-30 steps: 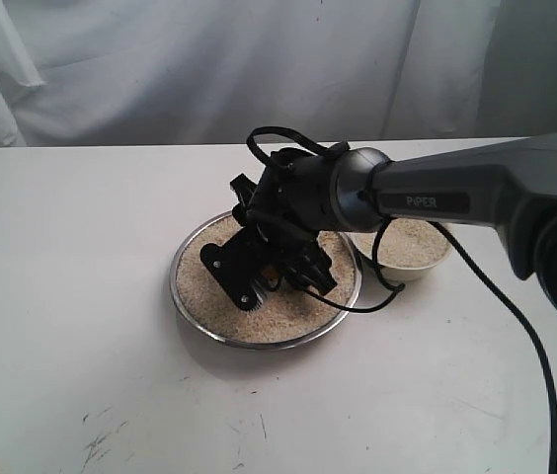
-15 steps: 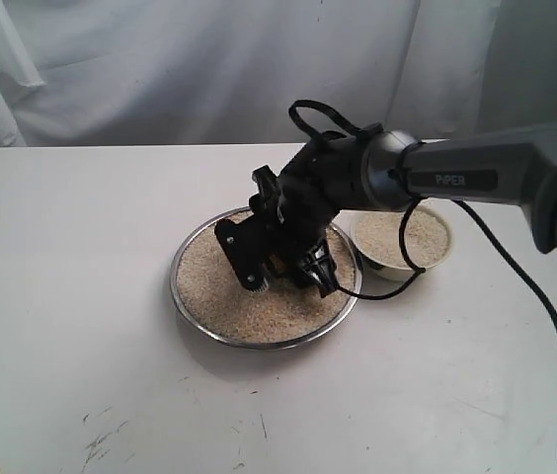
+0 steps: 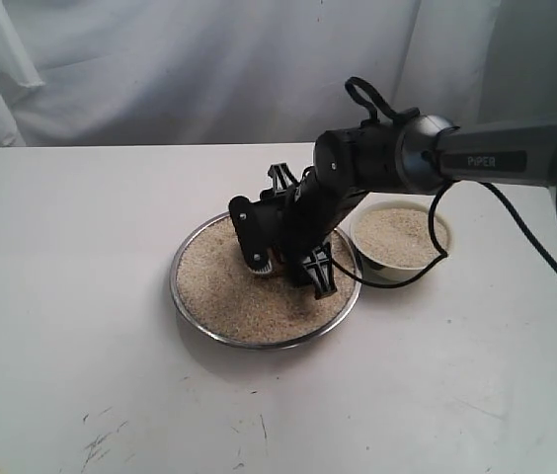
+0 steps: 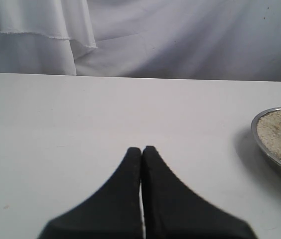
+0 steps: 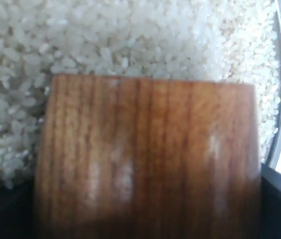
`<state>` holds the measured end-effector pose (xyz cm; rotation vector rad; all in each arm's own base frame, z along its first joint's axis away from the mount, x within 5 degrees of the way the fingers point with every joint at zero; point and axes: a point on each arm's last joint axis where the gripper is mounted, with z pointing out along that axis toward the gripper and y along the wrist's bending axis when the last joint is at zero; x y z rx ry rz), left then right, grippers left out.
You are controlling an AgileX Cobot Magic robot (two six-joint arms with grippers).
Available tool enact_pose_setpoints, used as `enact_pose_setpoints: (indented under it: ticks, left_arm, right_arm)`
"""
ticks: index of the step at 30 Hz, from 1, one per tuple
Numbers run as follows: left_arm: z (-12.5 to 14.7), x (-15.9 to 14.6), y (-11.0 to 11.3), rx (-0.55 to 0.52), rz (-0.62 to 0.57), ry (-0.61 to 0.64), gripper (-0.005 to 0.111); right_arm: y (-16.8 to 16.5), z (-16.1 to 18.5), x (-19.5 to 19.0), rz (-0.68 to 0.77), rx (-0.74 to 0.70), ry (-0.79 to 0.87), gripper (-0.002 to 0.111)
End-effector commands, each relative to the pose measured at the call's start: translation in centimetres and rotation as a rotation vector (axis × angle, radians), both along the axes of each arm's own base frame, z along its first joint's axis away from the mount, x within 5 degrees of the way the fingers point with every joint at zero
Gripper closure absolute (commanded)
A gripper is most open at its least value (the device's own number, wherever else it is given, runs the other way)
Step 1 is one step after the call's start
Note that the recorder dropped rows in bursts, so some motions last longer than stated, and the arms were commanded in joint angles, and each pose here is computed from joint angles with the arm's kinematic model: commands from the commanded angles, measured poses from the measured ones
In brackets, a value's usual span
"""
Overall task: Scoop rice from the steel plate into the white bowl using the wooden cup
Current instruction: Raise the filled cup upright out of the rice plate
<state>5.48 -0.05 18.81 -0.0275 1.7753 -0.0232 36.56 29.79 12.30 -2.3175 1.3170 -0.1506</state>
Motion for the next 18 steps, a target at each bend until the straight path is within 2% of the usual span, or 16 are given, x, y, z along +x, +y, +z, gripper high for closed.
enact_pose_setpoints:
  ticks: [1,10,18]
  left_arm:
    - [-0.1,0.0,0.0,-0.004,-0.001,-0.007,0.107]
    - [-0.1,0.0,0.0,-0.004,-0.001,-0.007,0.107]
    - [-0.1,0.0,0.0,-0.004,-0.001,-0.007,0.107]
  right_arm:
    - [0.2,0.5,-0.2,-0.026,0.054,0.034,0.108]
    - [-0.1,0.6,0.2,-0.079,0.111,0.074,0.108]
    - [-2.0,1.1,1.9,-0.175,0.267,0.161,0.108]
